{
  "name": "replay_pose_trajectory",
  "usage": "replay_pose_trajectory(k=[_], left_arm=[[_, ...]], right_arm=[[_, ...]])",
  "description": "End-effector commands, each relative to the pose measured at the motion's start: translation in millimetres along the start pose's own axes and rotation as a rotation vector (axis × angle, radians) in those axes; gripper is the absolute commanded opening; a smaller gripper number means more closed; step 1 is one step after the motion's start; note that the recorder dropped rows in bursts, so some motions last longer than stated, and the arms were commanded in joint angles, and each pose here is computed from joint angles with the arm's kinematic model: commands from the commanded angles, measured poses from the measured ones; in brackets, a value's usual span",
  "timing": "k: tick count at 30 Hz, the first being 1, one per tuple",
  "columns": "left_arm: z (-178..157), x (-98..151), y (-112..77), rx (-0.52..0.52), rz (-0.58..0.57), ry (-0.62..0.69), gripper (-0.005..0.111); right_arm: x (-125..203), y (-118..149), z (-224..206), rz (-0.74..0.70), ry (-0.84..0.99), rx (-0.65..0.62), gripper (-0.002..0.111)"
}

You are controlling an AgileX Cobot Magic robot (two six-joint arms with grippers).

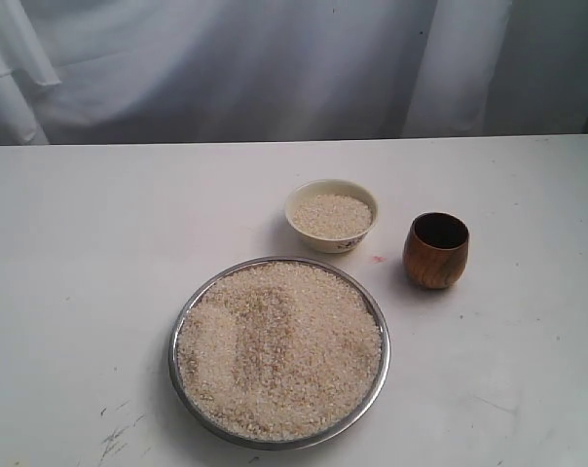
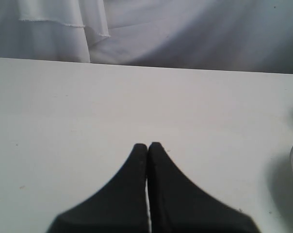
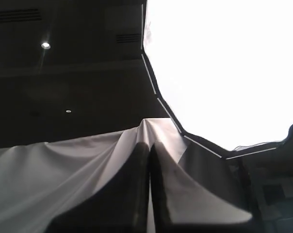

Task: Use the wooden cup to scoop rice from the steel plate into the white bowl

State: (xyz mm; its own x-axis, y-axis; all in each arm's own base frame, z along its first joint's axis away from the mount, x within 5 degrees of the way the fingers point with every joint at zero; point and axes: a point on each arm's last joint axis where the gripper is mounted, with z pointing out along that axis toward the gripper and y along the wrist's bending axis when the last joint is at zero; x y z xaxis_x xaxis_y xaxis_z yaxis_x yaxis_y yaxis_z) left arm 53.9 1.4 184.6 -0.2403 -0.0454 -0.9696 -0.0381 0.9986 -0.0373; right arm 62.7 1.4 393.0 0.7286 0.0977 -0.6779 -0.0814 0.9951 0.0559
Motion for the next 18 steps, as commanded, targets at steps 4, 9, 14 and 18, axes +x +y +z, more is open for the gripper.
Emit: replay_pose_trajectory(k=[4, 9, 14, 18], left_arm=[[0.2, 0.2, -0.1, 0.002, 0.001, -0.012, 0.0], [0.2, 0.2, -0.1, 0.002, 0.001, -0.012, 0.0], [0.2, 0.2, -0.1, 0.002, 0.001, -0.012, 0.0], [0.2, 0.2, -0.1, 0.002, 0.001, -0.012, 0.0]], right_arm=[[44.4, 8.1, 45.2, -0.082, 0.158, -0.102, 0.0], [93.6, 8.6, 54.6, -0.083, 0.359, -0.132, 0.0], [143.9, 5.7, 52.8, -0.042, 0.546, -0.12, 0.0], [176.2, 3.9, 48.6, -0.034, 0.659, -0.115, 0.0]])
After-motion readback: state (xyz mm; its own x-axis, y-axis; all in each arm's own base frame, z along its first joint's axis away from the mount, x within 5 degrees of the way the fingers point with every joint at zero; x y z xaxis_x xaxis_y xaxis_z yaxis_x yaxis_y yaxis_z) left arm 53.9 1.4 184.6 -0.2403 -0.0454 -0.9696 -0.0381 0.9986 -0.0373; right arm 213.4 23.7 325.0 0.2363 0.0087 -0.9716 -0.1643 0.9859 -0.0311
